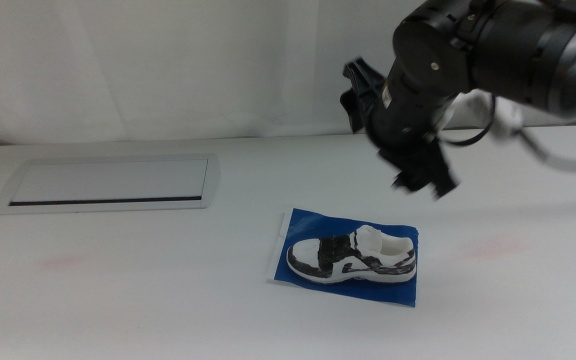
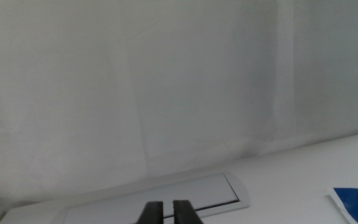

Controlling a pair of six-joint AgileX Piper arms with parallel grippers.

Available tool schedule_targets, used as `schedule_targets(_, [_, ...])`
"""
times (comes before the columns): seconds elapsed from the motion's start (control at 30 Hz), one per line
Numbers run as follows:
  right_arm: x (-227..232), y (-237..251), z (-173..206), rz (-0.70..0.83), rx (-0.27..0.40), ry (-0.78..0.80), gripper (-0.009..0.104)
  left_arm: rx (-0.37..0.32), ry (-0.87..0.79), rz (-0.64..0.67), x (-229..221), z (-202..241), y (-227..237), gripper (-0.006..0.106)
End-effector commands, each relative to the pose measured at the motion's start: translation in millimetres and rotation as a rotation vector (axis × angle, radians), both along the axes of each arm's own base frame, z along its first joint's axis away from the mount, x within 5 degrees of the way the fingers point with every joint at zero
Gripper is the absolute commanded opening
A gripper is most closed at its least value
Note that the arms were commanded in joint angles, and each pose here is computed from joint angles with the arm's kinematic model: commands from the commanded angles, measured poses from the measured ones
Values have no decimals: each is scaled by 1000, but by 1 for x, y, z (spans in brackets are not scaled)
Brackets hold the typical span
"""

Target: Use one arm to grab the shoe from the table and place it on the mat.

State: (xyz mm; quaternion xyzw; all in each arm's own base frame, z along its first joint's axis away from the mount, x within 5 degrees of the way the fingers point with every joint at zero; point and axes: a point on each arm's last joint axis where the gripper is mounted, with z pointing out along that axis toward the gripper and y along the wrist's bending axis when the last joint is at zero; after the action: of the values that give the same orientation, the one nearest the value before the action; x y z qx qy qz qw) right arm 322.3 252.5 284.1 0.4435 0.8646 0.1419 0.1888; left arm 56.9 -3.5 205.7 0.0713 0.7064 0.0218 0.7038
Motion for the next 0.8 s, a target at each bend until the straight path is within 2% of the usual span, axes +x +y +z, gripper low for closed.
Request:
schedule_targets(0.0, [7, -13, 16, 200, -150, -116, 77, -17, 0, 2, -1, -11, 0, -3])
schedule_targets(0.2, [15, -45, 37, 581, -418, -162, 77, -17, 0, 2, -1, -11, 0, -3])
schedule_targets(0.27, [16, -54, 38, 684, -499, -136, 77, -17, 0, 2, -1, -11, 0, -3])
schedule_targets(0.3, [17, -66, 38, 758, -571, -88, 77, -17, 0, 2, -1, -11, 0, -3])
schedule_targets(0.47, [27, -90, 37, 892, -679, -28, 77, -17, 0, 2, -1, -11, 0, -3])
schedule_targets(0.57, [34, -107, 36, 887, -681, -6, 77, -17, 0, 2, -1, -11, 0, -3])
schedule_targets(0.67, [41, -129, 34, 850, -628, 23, 77, -17, 0, 2, -1, -11, 0, -3])
schedule_targets(0.7, [45, -142, 33, 845, -590, 35, 77, -17, 0, 2, -1, -11, 0, -3])
schedule_targets(0.77, [48, -155, 33, 861, -568, 44, 77, -17, 0, 2, -1, -11, 0, -3])
